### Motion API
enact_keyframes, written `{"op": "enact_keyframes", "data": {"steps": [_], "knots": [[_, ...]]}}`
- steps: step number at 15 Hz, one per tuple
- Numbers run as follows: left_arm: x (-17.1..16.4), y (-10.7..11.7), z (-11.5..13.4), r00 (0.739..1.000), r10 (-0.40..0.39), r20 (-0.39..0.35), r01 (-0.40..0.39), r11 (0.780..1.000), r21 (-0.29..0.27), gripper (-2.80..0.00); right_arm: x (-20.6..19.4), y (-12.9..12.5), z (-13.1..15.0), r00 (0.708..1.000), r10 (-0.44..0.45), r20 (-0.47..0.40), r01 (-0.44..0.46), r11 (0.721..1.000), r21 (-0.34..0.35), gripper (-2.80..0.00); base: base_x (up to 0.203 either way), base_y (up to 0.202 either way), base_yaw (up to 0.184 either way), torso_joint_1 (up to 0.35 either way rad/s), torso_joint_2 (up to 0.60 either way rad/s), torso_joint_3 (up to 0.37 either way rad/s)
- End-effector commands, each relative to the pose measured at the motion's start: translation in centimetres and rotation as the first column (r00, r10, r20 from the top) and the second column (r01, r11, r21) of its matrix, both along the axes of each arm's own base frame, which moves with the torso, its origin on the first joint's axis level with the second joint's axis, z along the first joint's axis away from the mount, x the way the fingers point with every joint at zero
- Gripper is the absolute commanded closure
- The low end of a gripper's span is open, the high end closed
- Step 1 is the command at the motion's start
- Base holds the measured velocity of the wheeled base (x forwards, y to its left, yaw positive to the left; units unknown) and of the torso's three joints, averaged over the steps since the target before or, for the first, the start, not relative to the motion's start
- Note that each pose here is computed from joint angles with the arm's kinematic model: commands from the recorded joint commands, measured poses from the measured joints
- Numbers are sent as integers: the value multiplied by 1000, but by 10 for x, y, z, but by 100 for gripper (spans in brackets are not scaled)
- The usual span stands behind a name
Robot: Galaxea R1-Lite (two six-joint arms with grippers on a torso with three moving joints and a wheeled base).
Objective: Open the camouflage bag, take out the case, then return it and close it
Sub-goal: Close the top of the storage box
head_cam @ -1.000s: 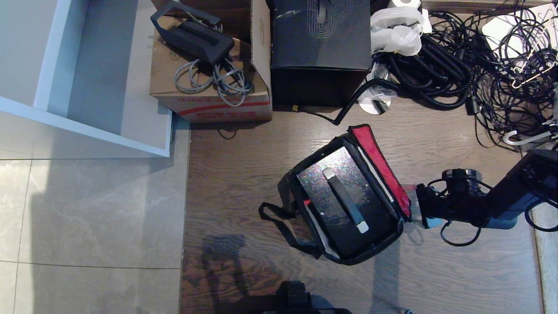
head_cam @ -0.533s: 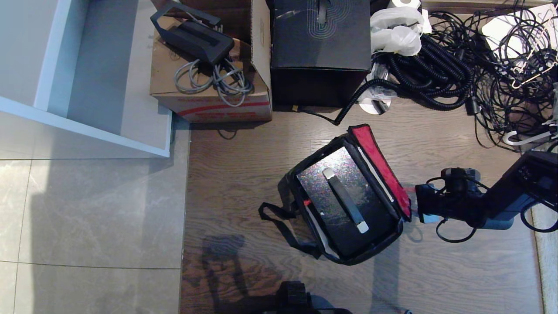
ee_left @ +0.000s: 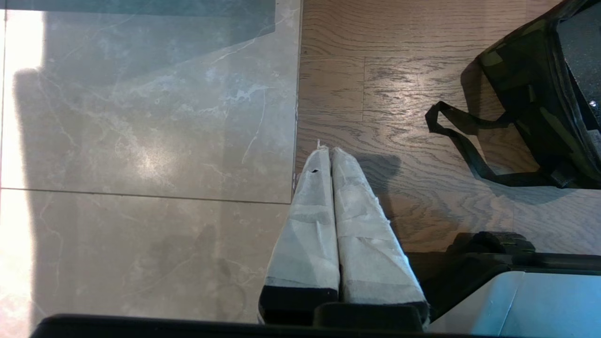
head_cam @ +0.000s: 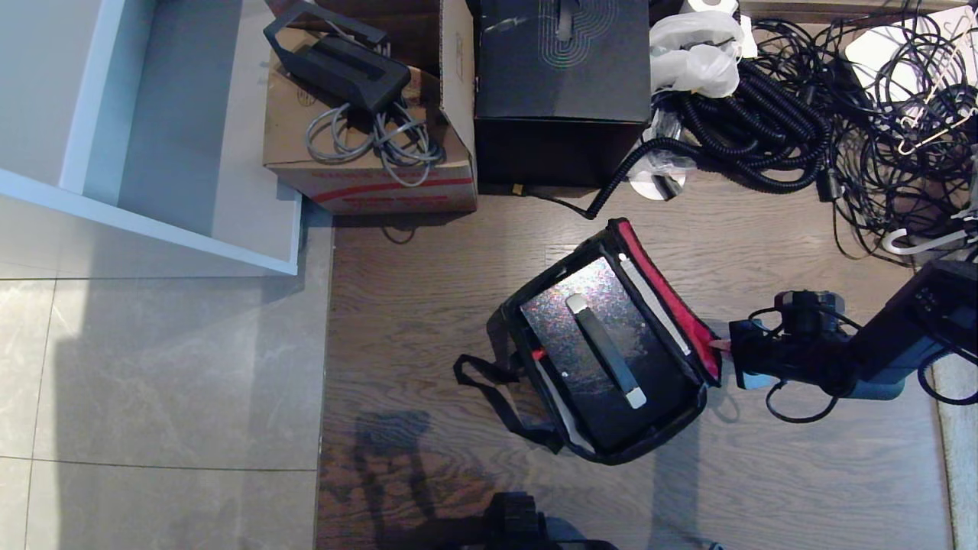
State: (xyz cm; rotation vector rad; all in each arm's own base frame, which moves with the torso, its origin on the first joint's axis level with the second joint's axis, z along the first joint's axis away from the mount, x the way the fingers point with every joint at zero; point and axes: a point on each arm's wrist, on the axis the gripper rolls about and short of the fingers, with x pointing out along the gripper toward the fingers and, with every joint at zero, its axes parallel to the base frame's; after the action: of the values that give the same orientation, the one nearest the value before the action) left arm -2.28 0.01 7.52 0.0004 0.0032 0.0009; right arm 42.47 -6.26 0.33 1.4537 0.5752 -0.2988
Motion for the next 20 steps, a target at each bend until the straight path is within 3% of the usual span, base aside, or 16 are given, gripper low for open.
{"op": "enact_keyframes", "data": {"steps": [1,3,5,6,8,11,12,14,17,19,20], "knots": [[0,0,0,1000,2,0,-2,1000,0,0,-16,2,31,999,-11,38,11,1000,-8,0,0,0,0,0,0,0],[0,0,0,1000,0,0,0,1000,0,0,-37,4,65,996,-17,91,22,998,-56,0,0,0,0,0,0,0],[0,0,0,1000,1,0,-1,1000,0,0,-72,10,93,992,31,122,-4,976,-219,0,0,0,0,0,0,0],[0,0,0,1000,1,0,-1,1000,0,0,-91,17,99,989,88,115,-47,945,-324,0,0,0,0,0,0,0],[0,0,0,1000,0,0,0,1000,0,0,-127,39,112,968,234,93,-149,832,-535,0,0,0,0,0,0,0],[0,0,0,1000,1,0,-1,1000,0,0,-161,77,130,908,410,88,-237,676,-698,0,0,0,0,0,0,0],[0,0,0,1000,1,0,-1,1000,0,0,-176,90,127,890,454,49,-273,615,-740,0,0,0,0,0,0,0],[0,0,0,1000,1,0,-1,1000,0,0,-202,110,120,863,505,-22,-315,503,-805,0,0,0,0,0,0,0],[0,0,0,1000,-1,0,1,1000,0,0,-222,135,116,812,579,-78,-355,383,-853,0,0,0,0,0,0,0],[0,0,0,1000,1,0,-1,1000,0,0,-235,150,109,782,608,-135,-374,284,-883,0,0,0,0,0,0,0],[0,0,0,1000,0,0,0,1000,0,0,-239,155,107,775,614,-152,-376,254,-891,0,0,0,0,0,0,0]]}}
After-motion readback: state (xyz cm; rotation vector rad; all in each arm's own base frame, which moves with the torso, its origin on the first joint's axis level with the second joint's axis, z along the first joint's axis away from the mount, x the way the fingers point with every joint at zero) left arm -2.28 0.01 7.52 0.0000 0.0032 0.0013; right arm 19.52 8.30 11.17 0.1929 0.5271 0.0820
